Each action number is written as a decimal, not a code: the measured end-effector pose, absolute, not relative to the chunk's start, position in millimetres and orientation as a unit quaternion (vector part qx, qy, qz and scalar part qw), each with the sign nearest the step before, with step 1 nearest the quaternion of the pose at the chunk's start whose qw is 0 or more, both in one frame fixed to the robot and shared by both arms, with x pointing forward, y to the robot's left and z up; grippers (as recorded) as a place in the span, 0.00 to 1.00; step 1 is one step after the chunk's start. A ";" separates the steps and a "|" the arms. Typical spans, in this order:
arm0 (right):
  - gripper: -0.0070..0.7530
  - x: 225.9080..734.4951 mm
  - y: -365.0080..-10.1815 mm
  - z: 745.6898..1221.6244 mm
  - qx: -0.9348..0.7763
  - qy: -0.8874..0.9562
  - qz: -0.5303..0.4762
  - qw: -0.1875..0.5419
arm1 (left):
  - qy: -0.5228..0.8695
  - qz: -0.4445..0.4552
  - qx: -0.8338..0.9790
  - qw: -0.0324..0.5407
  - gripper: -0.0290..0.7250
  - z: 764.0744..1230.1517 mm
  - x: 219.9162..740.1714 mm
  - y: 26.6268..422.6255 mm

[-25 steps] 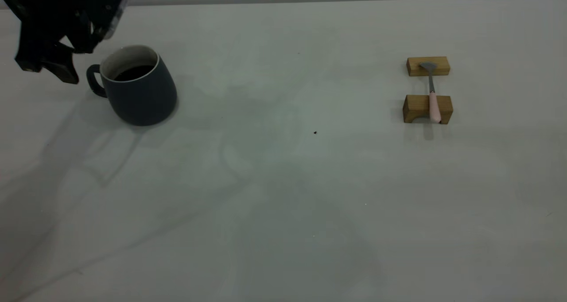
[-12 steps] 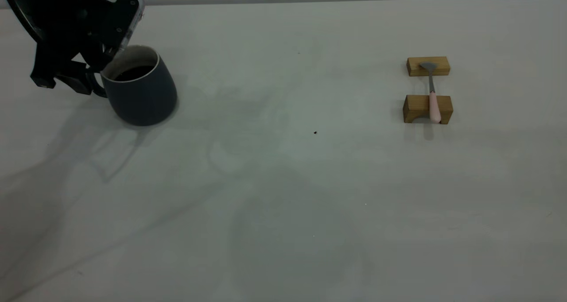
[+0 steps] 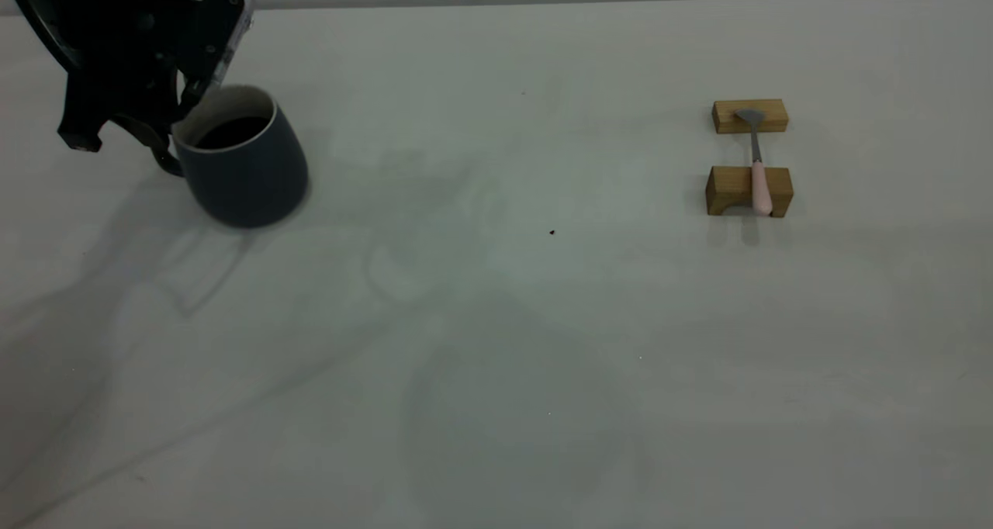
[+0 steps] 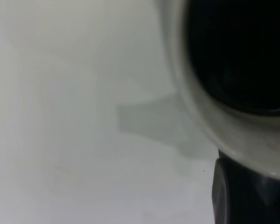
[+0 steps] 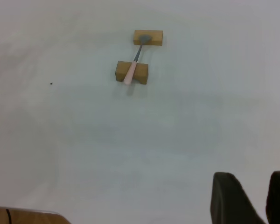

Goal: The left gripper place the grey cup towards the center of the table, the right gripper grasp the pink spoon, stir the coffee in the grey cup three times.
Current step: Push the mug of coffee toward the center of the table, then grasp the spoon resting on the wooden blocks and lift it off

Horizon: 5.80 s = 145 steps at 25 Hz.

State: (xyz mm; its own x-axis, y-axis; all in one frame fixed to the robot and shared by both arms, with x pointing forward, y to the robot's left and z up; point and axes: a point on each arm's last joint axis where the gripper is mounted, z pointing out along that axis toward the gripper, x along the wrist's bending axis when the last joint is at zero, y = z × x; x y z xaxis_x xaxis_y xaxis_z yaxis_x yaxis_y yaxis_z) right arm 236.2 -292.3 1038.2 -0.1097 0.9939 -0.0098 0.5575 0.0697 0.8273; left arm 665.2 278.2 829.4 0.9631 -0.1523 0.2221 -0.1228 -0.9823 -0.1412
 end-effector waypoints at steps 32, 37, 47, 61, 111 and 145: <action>0.32 236.2 -292.3 1038.2 0.588 0.660 0.346 0.316 | 0.032 -0.160 -0.987 -0.008 0.32 826.0 633.0 120.7; 0.32 236.2 -292.3 1038.2 0.588 0.660 0.346 0.316 | 0.049 -0.165 -0.985 -0.015 0.32 824.5 627.0 105.5; 0.32 236.2 -292.3 1038.2 0.588 0.660 0.346 0.316 | 0.050 -0.166 -0.985 -0.017 0.32 824.3 626.1 103.2; 0.32 236.2 -292.3 1038.2 0.588 0.660 0.346 0.316 | 0.073 -0.173 -0.982 -0.014 0.40 824.7 627.0 102.5; 0.32 236.2 -292.3 1038.2 0.588 0.660 0.346 0.316 | -0.533 -0.178 -0.808 -0.177 0.58 1126.7 346.3 262.7; 0.32 236.2 -292.3 1038.2 0.588 0.660 0.346 0.316 | -0.627 -0.309 -0.648 -0.302 0.58 1032.8 222.5 302.7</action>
